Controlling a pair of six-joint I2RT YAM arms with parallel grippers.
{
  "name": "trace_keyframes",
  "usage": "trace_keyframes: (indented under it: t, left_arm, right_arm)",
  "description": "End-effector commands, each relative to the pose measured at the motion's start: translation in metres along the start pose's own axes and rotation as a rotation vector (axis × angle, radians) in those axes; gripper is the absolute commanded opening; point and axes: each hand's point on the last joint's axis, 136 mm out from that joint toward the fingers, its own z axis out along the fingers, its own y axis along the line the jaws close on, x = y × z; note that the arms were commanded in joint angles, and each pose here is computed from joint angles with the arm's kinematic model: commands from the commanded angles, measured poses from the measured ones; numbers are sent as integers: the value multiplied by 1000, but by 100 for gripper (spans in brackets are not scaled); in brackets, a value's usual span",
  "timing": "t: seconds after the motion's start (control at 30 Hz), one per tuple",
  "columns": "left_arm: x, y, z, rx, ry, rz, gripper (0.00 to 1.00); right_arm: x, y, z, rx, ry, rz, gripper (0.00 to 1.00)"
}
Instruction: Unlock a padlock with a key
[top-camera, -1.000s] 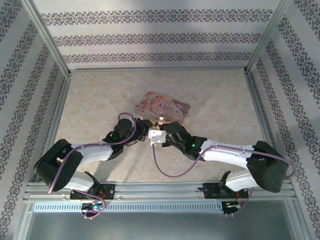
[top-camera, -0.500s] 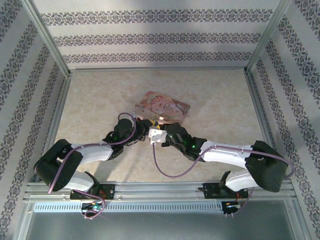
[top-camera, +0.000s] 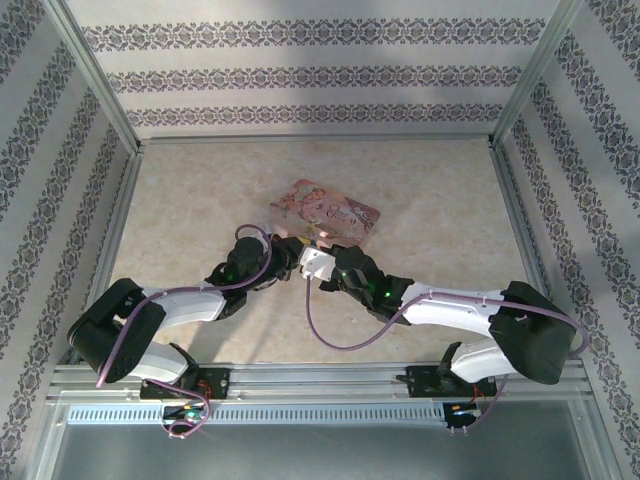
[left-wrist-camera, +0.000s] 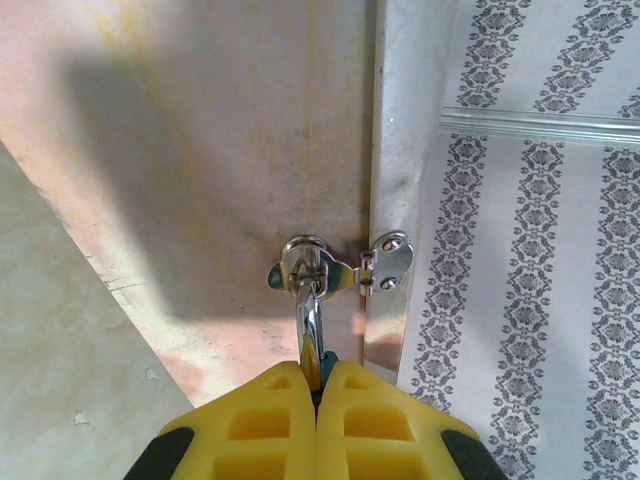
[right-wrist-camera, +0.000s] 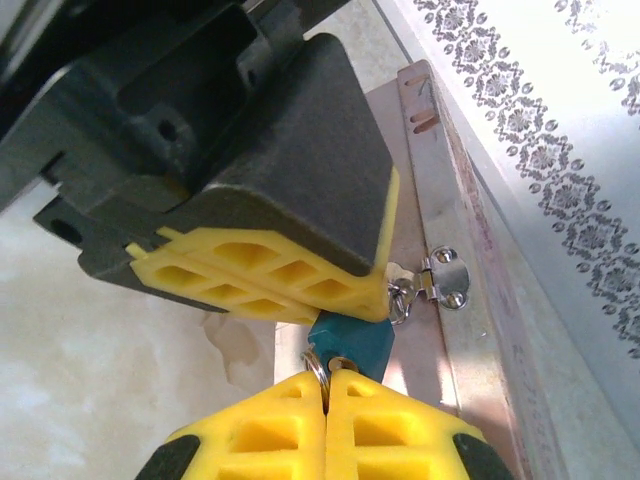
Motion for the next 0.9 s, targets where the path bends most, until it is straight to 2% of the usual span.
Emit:
trace_keyframes:
  t: [0.0,0.87]
  left_arm:
    - [13,-24,-2,85,52,23,0]
    - [13,-2,2,26,45,39,0]
  right_arm:
    - [-22,-3,1,20,-103,148,0]
    - [-8,14,5,2,-208,652,0]
